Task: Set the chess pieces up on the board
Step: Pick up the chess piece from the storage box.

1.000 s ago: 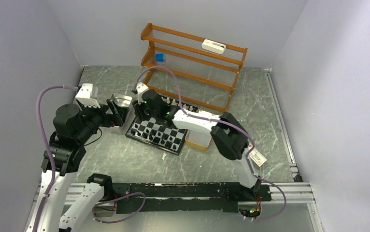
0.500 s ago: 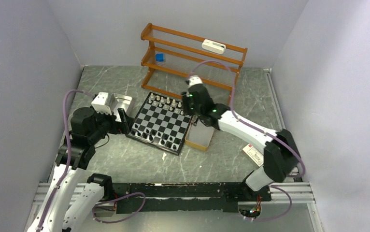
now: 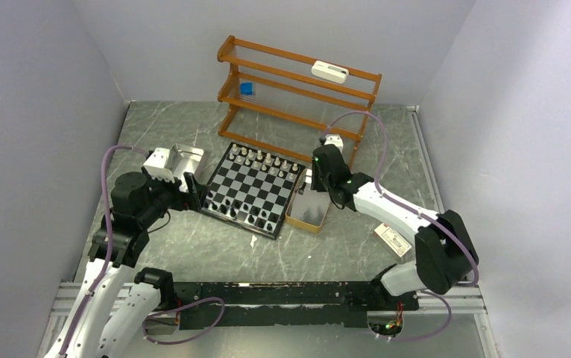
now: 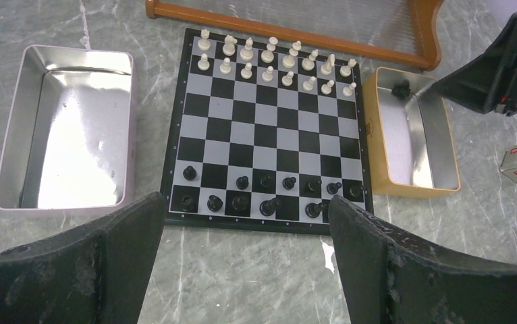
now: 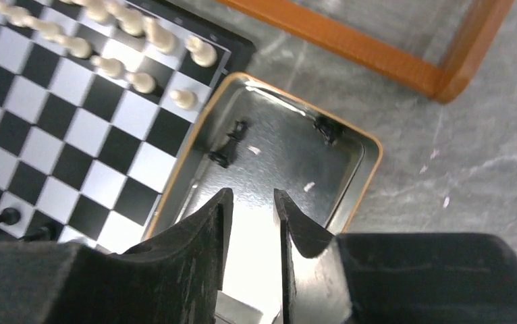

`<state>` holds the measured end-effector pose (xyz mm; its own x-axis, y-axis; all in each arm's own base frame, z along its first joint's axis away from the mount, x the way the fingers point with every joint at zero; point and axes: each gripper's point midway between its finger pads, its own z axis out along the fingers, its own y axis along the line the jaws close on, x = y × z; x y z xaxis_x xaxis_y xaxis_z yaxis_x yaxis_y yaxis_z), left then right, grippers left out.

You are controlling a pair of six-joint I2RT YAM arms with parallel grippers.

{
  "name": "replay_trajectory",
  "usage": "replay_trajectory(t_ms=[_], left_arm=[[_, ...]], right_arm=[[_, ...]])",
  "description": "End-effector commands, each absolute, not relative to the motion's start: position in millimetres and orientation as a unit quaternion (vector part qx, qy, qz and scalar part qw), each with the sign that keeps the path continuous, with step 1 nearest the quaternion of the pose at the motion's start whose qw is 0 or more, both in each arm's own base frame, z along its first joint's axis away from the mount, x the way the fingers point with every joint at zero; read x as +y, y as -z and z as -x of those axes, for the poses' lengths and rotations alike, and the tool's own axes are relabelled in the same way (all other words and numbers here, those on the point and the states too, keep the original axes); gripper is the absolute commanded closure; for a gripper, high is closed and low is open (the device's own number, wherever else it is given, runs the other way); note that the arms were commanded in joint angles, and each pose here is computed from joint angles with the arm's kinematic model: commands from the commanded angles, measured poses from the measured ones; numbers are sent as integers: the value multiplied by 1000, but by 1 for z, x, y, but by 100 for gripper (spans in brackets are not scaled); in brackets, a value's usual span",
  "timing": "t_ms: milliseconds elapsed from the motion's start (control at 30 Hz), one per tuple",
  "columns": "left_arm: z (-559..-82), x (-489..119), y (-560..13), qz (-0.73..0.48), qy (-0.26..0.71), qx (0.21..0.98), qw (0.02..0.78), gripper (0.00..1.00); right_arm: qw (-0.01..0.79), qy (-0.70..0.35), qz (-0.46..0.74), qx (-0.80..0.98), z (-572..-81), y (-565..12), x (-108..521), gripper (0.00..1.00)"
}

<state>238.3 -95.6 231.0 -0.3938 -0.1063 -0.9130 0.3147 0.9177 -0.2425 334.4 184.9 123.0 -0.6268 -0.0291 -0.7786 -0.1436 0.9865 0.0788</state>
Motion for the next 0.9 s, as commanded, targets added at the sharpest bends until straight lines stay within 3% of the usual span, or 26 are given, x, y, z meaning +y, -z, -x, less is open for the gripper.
replay_trajectory(t_ms=[0, 233, 500, 867], left_arm=[[-242, -94, -242, -68, 184, 797, 571, 6], [-240, -96, -242, -72, 187, 794, 574, 6], [-239, -93, -244, -67, 183, 792, 578, 6], [-238, -92, -245, -65, 180, 791, 581, 6]], right_arm=[[401, -107, -46, 909, -338, -95, 183, 68], [374, -176, -141, 900, -355, -83, 201, 69], [363, -186, -252, 878, -364, -63, 200, 69], [338, -175, -294, 877, -373, -45, 204, 70]])
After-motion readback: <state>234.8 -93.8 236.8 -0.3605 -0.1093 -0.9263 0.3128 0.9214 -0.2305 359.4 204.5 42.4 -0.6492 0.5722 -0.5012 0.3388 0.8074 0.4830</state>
